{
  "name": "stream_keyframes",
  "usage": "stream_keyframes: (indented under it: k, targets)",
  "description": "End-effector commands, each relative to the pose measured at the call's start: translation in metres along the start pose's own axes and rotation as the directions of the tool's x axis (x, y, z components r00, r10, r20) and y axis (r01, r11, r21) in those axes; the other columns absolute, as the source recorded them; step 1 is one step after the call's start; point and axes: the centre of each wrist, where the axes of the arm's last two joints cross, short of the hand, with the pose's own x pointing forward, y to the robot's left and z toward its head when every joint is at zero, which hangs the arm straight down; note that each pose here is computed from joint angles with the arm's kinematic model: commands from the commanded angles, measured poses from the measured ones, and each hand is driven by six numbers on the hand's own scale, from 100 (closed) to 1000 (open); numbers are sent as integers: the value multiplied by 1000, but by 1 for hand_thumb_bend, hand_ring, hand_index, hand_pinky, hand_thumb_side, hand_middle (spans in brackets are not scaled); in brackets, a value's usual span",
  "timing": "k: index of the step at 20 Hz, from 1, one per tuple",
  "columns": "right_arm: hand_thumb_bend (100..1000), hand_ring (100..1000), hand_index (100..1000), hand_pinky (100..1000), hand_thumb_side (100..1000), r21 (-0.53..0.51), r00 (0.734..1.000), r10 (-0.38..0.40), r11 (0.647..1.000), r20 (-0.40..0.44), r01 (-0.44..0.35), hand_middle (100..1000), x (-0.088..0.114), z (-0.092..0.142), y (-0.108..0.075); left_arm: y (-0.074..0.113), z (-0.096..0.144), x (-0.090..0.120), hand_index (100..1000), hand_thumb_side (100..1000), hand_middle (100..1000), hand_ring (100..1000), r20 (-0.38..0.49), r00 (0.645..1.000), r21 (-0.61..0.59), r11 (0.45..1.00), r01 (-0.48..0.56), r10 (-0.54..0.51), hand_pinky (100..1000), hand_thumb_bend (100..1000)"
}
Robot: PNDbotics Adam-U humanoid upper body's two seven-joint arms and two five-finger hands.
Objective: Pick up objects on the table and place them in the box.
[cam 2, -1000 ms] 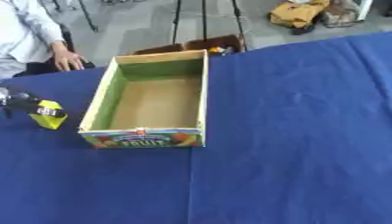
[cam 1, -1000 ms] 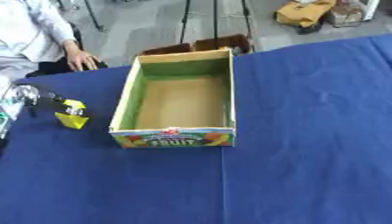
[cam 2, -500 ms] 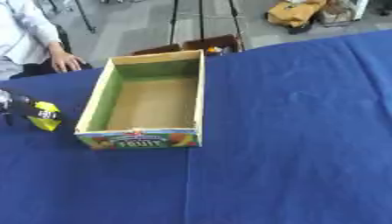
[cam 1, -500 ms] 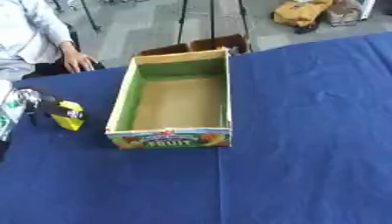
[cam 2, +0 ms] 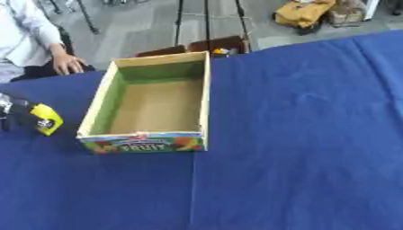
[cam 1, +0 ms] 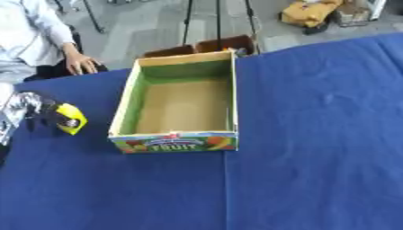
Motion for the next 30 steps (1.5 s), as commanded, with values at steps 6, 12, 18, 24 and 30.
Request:
stream_keyframes:
  k: [6,12,18,24,30]
  targets:
    - [100,565,658,604,667,-24,1000,7,1000,16,-7,579,0,-7,-6,12,10,-12,881,684,683,742,-29,998,46,998,-46,47,571,139]
    - [100,565,657,604,661,-28,1000,10,1000,12,-10,579,0,-7,-6,12,10,-11,739,631,612,677,-31,998,110,992,-55,59,486,100]
    - [100,565,656,603,661,-31,1000,11,999,8,-11,578,0,-6,-6,13,10,-13,710,585,590,645,-25,996,176,982,-75,81,442,100]
    - [100,566,655,603,655,-34,1000,11,999,-2,-11,579,-1,-5,-6,17,15,-11,687,608,572,623,-2,996,230,970,-82,85,413,100]
    - [100,567,655,602,649,-31,1000,6,1000,-14,-6,582,0,-1,-5,31,34,-1,683,624,563,612,101,994,273,960,-66,39,394,100]
